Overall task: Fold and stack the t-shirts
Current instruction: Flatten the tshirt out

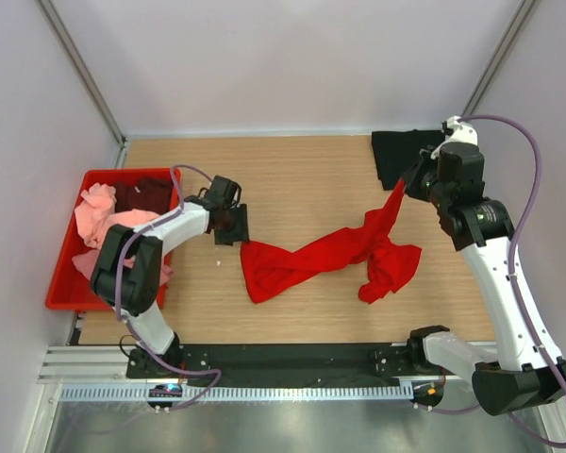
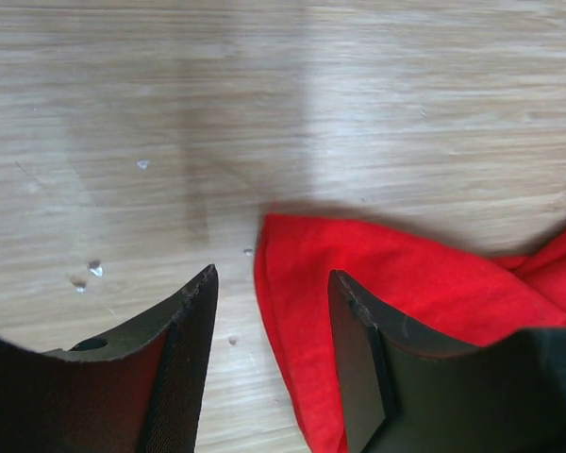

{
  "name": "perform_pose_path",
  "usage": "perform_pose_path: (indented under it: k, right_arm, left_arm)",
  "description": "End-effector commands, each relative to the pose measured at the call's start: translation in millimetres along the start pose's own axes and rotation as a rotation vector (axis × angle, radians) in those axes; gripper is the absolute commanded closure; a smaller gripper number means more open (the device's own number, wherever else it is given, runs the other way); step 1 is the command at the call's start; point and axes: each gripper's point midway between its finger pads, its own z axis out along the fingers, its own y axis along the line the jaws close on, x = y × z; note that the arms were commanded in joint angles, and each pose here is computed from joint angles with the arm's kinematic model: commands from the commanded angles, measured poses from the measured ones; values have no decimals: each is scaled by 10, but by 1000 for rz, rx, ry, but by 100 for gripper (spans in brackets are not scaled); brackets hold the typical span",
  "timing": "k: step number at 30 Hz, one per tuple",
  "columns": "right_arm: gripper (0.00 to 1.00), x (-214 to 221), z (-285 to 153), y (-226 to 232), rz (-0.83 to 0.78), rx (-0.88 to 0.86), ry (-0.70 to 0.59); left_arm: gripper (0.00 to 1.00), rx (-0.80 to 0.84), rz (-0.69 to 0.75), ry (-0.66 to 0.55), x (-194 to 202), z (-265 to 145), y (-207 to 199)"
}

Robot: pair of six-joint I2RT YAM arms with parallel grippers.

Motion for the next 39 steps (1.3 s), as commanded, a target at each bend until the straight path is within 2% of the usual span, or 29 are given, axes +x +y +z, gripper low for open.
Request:
perform_pose_path:
  k: [1, 6, 13, 17, 28, 31, 32, 35, 39]
  right_arm:
    - [99, -123, -5, 41, -5, -18, -48]
    - [99, -110, 11, 49, 1, -25, -49]
    - [99, -126, -8, 39, -4, -21, -57]
    - [99, -110, 12, 54, 0, -29, -51]
    - [99, -137, -6, 71, 7, -32, -56]
    - [99, -137, -3, 69, 8, -32, -54]
    - [99, -135, -4, 75, 10, -33, -54]
    - [99, -132, 2, 63, 9, -28, -52]
    - [99, -166, 65, -20, 28, 20, -87]
  left_arm:
    - [48, 91, 15, -36, -231, 43, -118]
    - [49, 77, 35, 12, -195, 254, -61]
    - [57, 39, 18, 75, -14, 396, 43]
    - [63, 35, 28, 103, 90, 402, 13]
    - [64, -77, 52, 138, 269, 327, 133]
    - [74, -89, 56, 141, 284, 319, 132]
    - [83, -90, 54, 137, 272, 312, 125]
    - [100, -116, 57, 110, 201, 243, 130]
    - [100, -153, 46, 19, -109, -67, 89]
